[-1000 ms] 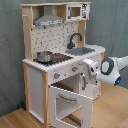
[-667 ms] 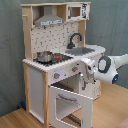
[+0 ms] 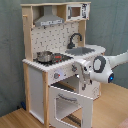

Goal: Play with the kitchen

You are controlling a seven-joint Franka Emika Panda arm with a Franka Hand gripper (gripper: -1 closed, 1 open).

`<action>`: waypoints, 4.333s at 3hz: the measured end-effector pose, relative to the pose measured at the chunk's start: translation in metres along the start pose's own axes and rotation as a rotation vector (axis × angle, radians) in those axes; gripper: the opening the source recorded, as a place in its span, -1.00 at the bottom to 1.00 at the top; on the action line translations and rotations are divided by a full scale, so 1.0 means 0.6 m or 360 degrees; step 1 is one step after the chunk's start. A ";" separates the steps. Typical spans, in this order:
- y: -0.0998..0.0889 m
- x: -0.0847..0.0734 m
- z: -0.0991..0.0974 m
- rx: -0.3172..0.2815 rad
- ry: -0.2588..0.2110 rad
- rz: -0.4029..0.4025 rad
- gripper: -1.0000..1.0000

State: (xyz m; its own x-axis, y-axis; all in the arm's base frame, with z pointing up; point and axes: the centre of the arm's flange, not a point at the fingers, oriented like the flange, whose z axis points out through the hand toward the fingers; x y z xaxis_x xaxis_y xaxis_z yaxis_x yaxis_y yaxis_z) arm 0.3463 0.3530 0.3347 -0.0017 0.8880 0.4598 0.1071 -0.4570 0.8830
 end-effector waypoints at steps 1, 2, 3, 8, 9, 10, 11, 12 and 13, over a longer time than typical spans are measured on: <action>0.000 0.000 0.000 -0.0002 0.0000 0.0000 -1.00; 0.006 0.004 0.003 -0.0035 0.0012 -0.0088 -1.00; 0.005 0.003 0.003 -0.0042 0.0011 -0.0283 -1.00; -0.002 -0.001 0.003 -0.0097 -0.0005 -0.1256 -1.00; -0.003 -0.002 0.003 -0.0109 -0.0012 -0.1438 -1.00; -0.004 -0.003 0.003 -0.0121 -0.0020 -0.1613 -1.00; -0.005 -0.004 0.004 -0.0138 -0.0032 -0.1820 -1.00; -0.008 -0.005 0.004 -0.0159 -0.0046 -0.2020 -1.00; -0.009 -0.007 0.004 -0.0178 -0.0062 -0.2202 -1.00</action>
State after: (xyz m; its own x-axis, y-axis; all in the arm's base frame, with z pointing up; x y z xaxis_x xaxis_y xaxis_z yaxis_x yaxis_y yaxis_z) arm 0.3482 0.3521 0.3278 -0.0120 0.6173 -0.7867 -0.0382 0.7859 0.6172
